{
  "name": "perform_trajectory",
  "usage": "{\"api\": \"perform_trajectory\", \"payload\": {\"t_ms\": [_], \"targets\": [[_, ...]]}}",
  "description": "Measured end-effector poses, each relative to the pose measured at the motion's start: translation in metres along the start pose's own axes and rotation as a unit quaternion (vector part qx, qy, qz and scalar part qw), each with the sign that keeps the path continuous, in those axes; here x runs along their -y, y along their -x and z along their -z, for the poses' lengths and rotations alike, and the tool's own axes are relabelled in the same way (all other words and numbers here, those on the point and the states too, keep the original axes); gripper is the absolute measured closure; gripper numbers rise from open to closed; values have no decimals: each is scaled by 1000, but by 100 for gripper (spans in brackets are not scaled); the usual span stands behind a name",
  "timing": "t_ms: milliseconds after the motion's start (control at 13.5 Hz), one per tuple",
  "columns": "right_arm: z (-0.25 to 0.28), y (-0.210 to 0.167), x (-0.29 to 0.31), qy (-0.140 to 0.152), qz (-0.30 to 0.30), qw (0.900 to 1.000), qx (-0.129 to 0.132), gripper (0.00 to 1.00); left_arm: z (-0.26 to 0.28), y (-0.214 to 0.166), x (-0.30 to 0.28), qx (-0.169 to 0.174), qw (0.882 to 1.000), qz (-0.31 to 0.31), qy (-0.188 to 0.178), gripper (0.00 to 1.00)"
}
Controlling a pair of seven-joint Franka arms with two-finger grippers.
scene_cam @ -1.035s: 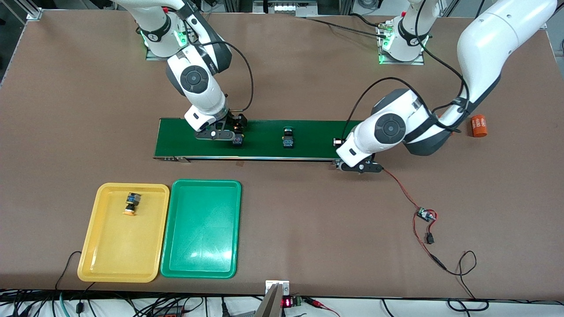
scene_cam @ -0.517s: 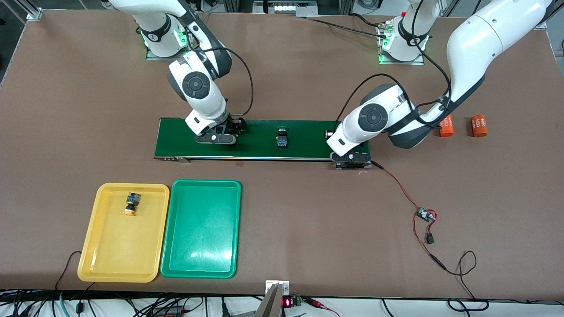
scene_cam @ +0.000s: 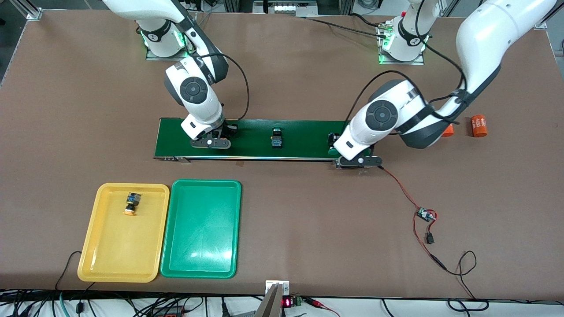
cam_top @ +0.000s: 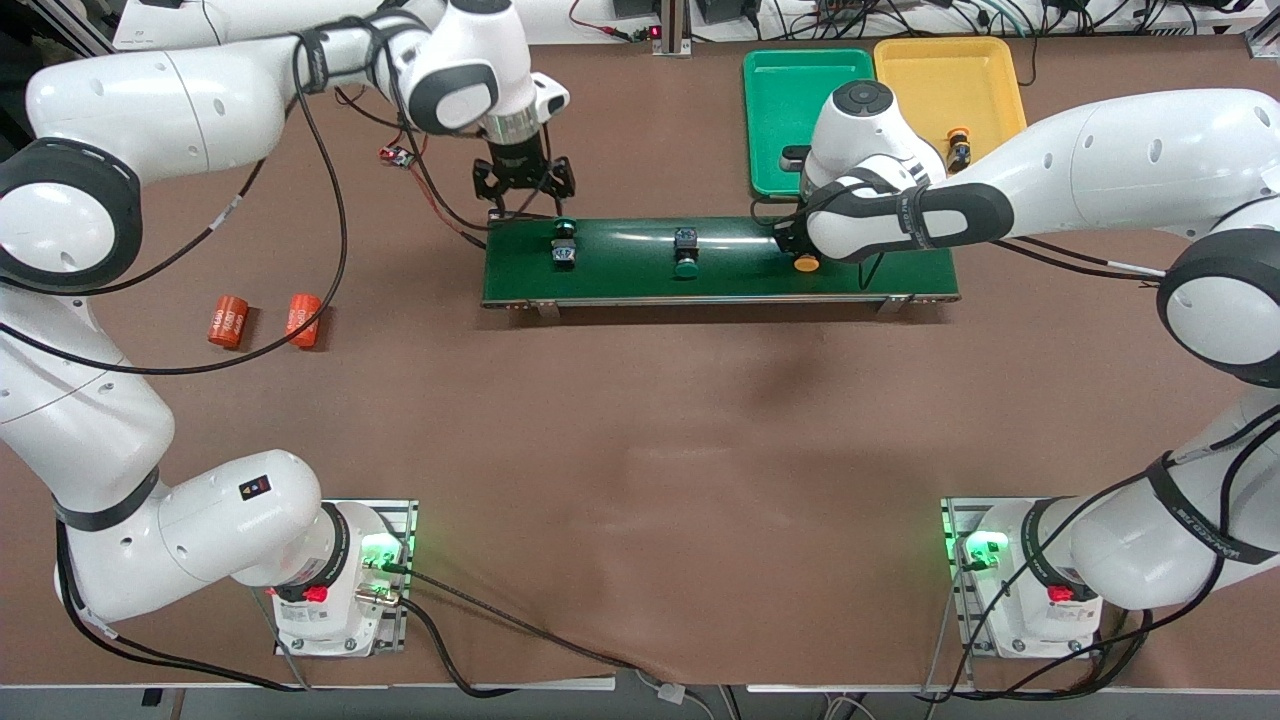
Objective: Sort buttons by color to trays
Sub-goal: 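Drop the orange button into the yellow tray while the left gripper returns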
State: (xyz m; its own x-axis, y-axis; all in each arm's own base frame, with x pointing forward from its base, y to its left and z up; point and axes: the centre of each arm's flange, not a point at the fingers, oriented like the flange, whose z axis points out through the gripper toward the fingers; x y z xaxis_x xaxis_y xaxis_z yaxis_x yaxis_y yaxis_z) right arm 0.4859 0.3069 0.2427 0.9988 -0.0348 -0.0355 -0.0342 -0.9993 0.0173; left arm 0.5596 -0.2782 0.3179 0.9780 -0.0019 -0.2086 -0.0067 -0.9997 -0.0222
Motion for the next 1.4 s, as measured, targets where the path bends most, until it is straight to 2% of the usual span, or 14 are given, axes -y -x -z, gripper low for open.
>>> {"api": "perform_trajectory", "payload": {"t_ms": [222, 370, 517, 665, 1035, 1257, 1404], "targets": [[29, -32, -12, 6, -5, 1000, -14, 67, 40, -23, 35, -1, 1000, -9, -13, 0], [64, -63, -29, 16, 11, 1000, -20, 67, 56, -36, 57, -6, 1000, -12, -8, 0], [98, -95, -54, 16, 29, 999, -40, 67, 65, -48, 84, -12, 1000, -13, -1, 0], [110, -124, -90, 16, 38, 998, -52, 67, 70, -59, 114, -15, 1000, -12, 4, 0], [78, -171, -175, 20, 64, 997, -37, 67, 67, -77, 200, -11, 1000, -4, 13, 0], [56, -190, -206, 14, 76, 995, -56, 67, 49, -84, 232, 1, 1000, -10, 6, 0], [36, -199, -223, 13, 75, 996, -53, 67, 45, -86, 237, 3, 1000, -19, 2, 0]]}}
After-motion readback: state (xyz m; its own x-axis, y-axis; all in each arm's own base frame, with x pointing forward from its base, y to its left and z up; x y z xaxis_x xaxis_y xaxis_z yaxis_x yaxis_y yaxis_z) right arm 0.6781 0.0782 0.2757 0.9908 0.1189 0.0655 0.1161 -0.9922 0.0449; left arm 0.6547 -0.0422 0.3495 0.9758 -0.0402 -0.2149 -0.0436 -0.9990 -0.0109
